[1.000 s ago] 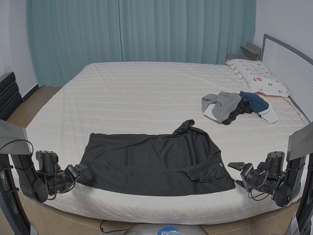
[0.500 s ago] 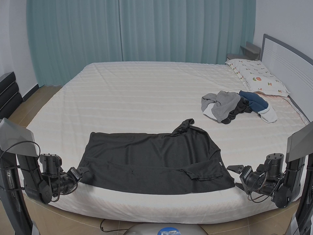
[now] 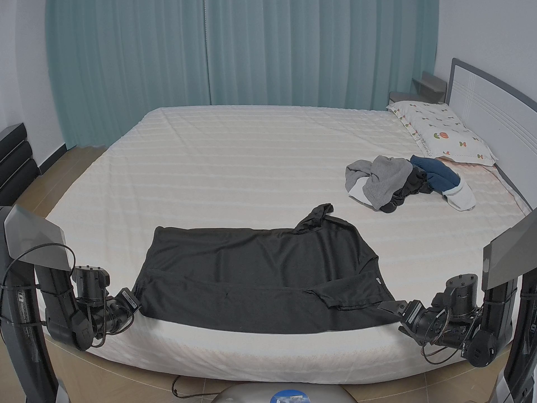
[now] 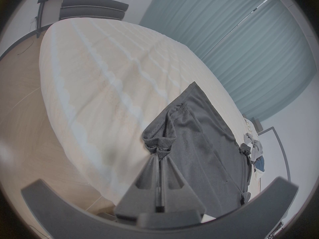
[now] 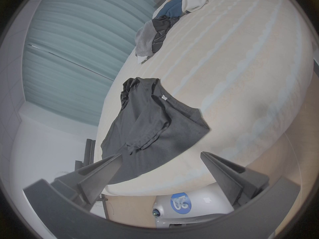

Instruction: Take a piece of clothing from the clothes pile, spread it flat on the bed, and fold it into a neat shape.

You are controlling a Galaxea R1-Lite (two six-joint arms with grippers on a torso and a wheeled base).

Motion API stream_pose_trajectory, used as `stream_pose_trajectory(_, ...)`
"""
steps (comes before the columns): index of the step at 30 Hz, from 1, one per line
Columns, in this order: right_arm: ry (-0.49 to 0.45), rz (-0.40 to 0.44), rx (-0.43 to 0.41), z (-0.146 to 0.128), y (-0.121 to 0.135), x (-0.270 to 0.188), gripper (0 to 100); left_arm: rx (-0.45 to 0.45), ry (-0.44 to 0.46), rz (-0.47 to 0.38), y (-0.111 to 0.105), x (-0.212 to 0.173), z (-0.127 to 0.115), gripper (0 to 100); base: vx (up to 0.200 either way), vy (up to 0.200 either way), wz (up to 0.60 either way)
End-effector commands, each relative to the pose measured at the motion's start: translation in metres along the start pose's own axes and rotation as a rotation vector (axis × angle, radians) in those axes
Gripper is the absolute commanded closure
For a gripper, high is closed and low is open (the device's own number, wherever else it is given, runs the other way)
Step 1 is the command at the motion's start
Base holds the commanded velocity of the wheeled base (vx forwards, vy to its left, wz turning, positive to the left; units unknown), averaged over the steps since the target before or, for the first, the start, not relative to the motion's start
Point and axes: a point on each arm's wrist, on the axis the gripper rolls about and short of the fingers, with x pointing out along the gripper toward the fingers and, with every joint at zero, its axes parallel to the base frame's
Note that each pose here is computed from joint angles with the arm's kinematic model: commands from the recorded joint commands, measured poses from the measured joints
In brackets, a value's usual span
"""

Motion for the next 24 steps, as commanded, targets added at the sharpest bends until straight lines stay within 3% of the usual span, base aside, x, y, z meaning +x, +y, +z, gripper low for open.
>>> stream_pose_trajectory(1,0.017,-0.029,-0.021,-0.009,-0.001,0.007,0,-0.003,0.004,0.017,0.003,-0.002,-0.002,100,0.0,0.0,0.0)
stream_pose_trajectory(12,0.018,-0.047,-0.022,-0.012,-0.004,0.02,0,-0.005,0.003,0.024,0.004,-0.002,-0.003,100,0.0,0.0,0.0)
stream_pose_trajectory(22,-0.088,-0.066,-0.019,-0.004,-0.005,0.05,0,-0.006,0.007,0.026,0.004,-0.001,-0.003,100,0.0,0.0,0.0)
stream_pose_trajectory(23,-0.092,-0.069,-0.017,-0.003,-0.006,0.05,100,-0.006,0.006,0.027,0.004,-0.001,-0.003,100,0.0,0.0,0.0)
stream_pose_trajectory(24,-0.093,-0.07,-0.016,-0.003,-0.006,0.05,100,-0.006,0.007,0.026,0.004,-0.001,-0.003,100,0.0,0.0,0.0)
